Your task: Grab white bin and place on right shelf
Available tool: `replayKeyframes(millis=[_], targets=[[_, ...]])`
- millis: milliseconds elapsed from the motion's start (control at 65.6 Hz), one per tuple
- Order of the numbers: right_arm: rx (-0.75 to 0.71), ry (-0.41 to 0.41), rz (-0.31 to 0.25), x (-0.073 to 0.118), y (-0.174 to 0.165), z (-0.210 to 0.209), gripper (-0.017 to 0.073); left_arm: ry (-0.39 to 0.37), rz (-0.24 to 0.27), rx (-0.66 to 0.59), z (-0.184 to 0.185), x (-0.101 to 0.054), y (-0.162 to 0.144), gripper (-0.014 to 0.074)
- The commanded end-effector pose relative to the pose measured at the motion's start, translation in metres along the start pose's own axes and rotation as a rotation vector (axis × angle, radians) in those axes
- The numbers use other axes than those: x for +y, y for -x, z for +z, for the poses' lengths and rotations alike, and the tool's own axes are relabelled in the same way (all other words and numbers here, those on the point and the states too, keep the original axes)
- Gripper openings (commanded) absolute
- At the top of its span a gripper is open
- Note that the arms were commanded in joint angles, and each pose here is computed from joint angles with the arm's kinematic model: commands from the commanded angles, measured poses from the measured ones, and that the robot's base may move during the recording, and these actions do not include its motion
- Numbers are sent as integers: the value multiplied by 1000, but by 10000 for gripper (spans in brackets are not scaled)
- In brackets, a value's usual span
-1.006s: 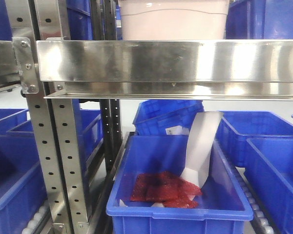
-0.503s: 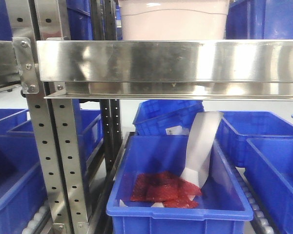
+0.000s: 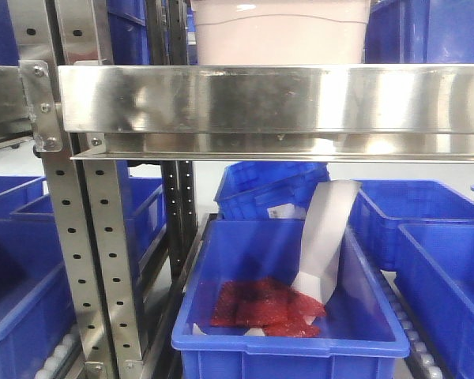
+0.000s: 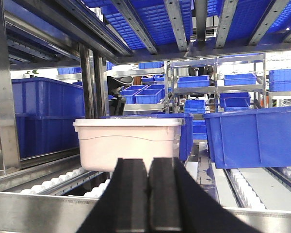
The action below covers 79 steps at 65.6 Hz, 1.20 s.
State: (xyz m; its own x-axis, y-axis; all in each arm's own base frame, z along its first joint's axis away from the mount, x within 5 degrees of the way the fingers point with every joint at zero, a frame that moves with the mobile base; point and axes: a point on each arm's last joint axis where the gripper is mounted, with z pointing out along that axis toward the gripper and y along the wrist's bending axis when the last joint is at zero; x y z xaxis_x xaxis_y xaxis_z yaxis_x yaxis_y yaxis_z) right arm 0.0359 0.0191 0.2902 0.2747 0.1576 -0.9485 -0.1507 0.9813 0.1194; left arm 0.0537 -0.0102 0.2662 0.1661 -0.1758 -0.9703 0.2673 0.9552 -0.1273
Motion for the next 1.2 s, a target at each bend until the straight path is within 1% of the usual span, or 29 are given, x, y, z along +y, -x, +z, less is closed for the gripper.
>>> replayKeyframes(millis=[0,229,259,305,320,351,366,412,442,488,534,595,640,656,671,686,701,747,839,900,961,1052,1189], targets=[[-22,-13,9,0,8,1,73,15,-4,-34,1,1,10,-118],[-8,-19,14,-2,3,2,73,15,-4,-34,1,1,10,-118],[-4,-27,3,-2,2,2,73,15,-4,-34,1,1,10,-118],[14,-34,-63,-3,0,2,73,15,-4,-34,1,1,10,-118],[30,-41,-123,-4,-1,2,73,15,-4,-34,1,1,10,-118],[47,-49,-179,-5,-2,1,73,15,-4,-34,1,1,10,-118],[60,-53,-216,-5,-3,1,73,15,-4,-34,1,1,10,-118],[92,-59,-235,-6,-6,1,73,15,-4,-34,1,1,10,-118],[118,-67,-232,-7,-9,1,73,15,-4,-34,1,1,10,-118],[155,-84,-196,-9,-12,0,73,15,-4,-34,1,1,10,-118],[194,-115,-131,-12,-16,-1,73,15,-4,-34,1,1,10,-118],[229,-172,-72,-17,-21,-2,73,14,-4,-33,1,1,10,-118],[242,-211,-47,-21,-24,-3,73,14,-4,-33,1,1,10,-118],[247,-224,-57,-22,-25,-3,73,14,-4,-33,1,1,10,-118],[245,-235,-37,-23,-26,-3,73,14,-4,-33,1,1,10,-118],[246,-244,-49,-24,-27,-3,73,14,-4,-33,1,1,10,-118],[241,-250,-37,-25,-28,-3,73,14,-4,-33,1,1,10,-118],[217,-257,-51,-28,-30,-3,73,14,-4,-33,1,1,10,-118],[123,-224,-85,-30,-38,-1,73,14,-4,-33,1,1,10,-118],[87,-192,-106,-31,-46,-1,73,14,-4,-33,1,1,10,-118],[91,-170,-130,-31,-54,-3,73,14,-4,-33,1,1,10,-118],[97,-165,-177,-31,-61,-7,73,14,-4,-33,1,1,10,-118],[95,-165,-186,-33,-70,-7,73,14,-4,-35,0,1,10,-118]])
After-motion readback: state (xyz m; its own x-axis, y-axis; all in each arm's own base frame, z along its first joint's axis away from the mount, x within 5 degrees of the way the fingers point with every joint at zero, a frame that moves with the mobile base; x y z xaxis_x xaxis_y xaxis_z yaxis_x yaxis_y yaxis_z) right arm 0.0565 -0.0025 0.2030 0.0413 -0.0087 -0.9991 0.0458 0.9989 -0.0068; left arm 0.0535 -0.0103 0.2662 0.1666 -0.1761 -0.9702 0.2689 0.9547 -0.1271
